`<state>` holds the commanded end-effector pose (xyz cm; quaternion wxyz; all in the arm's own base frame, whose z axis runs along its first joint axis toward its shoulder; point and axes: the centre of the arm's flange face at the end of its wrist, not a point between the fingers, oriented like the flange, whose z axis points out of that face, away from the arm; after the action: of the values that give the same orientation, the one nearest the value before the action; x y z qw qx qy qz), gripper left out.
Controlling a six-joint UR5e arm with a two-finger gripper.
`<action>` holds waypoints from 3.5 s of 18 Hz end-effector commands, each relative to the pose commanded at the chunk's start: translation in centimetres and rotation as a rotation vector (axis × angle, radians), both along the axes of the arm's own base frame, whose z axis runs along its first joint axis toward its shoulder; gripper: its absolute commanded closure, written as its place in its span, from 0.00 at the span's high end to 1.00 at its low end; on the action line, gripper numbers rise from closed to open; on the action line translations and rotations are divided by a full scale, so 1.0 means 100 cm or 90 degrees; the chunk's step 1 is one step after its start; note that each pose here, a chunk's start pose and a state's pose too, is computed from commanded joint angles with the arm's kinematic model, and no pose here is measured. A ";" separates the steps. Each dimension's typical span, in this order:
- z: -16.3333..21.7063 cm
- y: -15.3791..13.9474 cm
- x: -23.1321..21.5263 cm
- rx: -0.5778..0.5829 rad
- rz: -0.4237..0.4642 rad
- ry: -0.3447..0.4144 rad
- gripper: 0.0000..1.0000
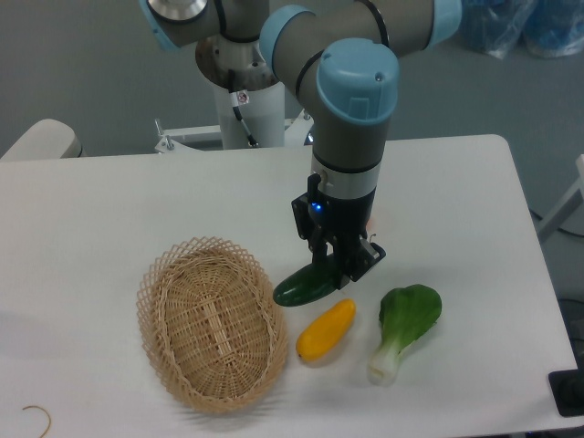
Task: Place the cucumber in the basket
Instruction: 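Close the gripper on the green cucumber and lift it, then carry the held cucumber over the wicker basket and lower it, then open the gripper to release the cucumber into the basket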
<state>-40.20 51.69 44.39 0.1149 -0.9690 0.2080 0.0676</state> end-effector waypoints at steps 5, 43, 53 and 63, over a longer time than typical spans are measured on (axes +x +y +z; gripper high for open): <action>-0.006 0.002 -0.001 -0.004 0.000 -0.003 0.24; -0.193 0.106 0.160 -0.126 0.455 -0.035 0.26; -0.218 0.109 0.176 -0.154 0.431 -0.038 0.35; -0.146 0.118 0.140 -0.089 0.419 0.040 1.00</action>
<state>-26.21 63.44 29.81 0.0140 -0.9872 -0.1081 0.1167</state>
